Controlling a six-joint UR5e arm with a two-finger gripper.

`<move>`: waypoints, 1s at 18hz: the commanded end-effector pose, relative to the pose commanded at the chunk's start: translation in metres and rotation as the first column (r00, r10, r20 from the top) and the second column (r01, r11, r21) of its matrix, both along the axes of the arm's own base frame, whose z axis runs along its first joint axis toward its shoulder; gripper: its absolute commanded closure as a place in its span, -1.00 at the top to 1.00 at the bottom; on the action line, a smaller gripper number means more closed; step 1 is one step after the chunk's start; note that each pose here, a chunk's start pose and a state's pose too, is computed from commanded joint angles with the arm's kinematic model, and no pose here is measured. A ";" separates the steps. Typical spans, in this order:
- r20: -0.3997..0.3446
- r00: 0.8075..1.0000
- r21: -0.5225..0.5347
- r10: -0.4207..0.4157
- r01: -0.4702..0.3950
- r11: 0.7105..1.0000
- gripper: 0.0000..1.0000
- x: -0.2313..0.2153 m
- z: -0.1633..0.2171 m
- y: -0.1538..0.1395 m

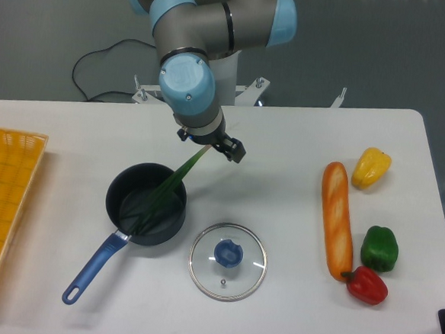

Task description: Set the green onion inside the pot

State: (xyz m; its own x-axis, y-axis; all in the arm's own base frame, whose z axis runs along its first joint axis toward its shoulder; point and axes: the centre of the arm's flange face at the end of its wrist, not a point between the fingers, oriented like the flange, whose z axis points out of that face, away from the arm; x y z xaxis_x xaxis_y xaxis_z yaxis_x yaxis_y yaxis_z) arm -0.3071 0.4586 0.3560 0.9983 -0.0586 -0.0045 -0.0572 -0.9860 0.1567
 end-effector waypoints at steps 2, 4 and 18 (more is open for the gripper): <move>-0.015 1.000 0.070 0.019 -0.018 0.997 1.00 -0.014 0.006 -0.001; -0.052 0.998 0.106 0.037 -0.031 0.994 1.00 -0.030 0.009 -0.002; -0.069 0.958 0.078 -0.278 0.283 0.956 1.00 -0.146 0.013 -0.009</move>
State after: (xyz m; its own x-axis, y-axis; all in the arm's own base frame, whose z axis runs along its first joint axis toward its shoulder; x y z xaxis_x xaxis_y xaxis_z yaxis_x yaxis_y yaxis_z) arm -0.4527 0.4497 0.3691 0.9395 -0.3335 -0.0779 -0.3272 -0.9413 0.0829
